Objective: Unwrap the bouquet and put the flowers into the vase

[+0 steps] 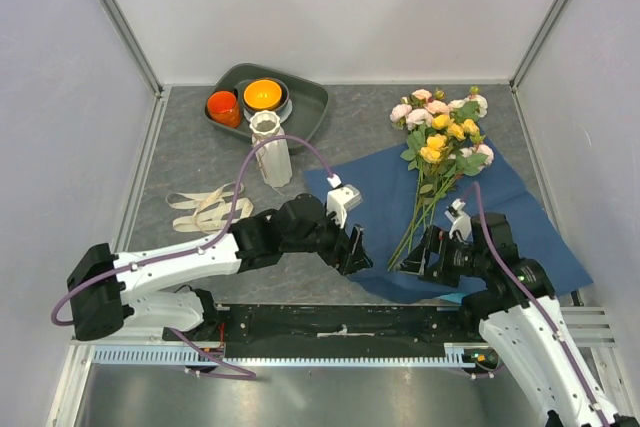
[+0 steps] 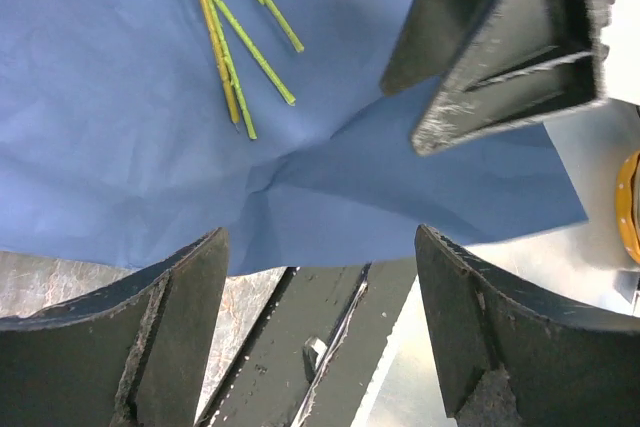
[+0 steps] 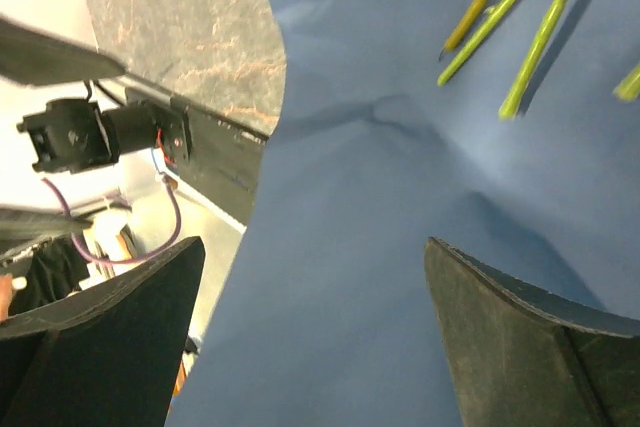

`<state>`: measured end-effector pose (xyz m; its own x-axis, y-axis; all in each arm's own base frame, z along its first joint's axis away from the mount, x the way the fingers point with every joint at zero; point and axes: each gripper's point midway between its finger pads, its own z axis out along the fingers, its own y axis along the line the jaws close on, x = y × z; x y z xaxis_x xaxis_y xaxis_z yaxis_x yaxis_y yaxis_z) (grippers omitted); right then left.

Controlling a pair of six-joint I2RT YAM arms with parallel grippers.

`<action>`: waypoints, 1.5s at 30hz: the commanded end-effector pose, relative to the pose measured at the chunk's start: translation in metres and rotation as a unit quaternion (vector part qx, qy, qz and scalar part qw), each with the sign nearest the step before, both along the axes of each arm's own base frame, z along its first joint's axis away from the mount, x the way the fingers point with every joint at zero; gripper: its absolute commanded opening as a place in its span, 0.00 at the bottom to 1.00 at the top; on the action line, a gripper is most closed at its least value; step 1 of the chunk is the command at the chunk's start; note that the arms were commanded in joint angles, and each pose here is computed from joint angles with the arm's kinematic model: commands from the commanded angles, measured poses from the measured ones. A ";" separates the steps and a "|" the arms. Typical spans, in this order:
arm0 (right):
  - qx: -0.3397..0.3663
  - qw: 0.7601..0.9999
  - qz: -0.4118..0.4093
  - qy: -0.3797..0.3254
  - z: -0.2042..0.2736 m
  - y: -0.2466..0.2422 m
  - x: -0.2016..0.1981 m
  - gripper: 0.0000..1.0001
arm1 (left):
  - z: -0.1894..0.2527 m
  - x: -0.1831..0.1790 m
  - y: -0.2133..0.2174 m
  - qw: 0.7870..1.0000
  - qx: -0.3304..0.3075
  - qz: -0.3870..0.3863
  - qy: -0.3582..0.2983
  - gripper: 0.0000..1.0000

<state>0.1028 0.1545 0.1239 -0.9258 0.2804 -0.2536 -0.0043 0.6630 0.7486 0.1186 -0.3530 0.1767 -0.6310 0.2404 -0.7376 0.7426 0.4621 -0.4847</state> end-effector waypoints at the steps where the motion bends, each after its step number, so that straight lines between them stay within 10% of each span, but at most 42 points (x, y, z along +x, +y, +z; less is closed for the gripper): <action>1: 0.002 0.999 0.037 0.008 0.024 -0.003 -0.030 0.98 | 0.016 0.005 -0.018 0.999 -0.030 -0.018 -0.014 0.82; 7: -0.020 0.997 0.039 0.056 0.005 -0.013 -0.057 0.97 | 0.005 -0.002 -0.031 0.999 -0.032 -0.040 0.013 0.81; 18: -0.019 0.995 0.018 0.093 -0.016 -0.007 -0.039 0.59 | 0.016 -0.005 -0.024 0.998 -0.043 -0.039 0.009 0.80; 28: -0.195 0.960 -0.177 -0.098 0.037 -0.060 0.115 0.69 | 0.038 -0.003 0.005 0.999 -0.050 -0.002 -0.020 0.81; 38: -0.245 0.939 -0.220 -0.096 -0.016 -0.062 0.194 0.38 | 0.056 -0.005 0.048 0.996 -0.057 0.041 -0.050 0.82; 45: -0.229 0.948 -0.210 -0.074 -0.044 -0.049 0.206 0.36 | 0.053 -0.007 0.054 0.996 -0.056 0.045 -0.050 0.82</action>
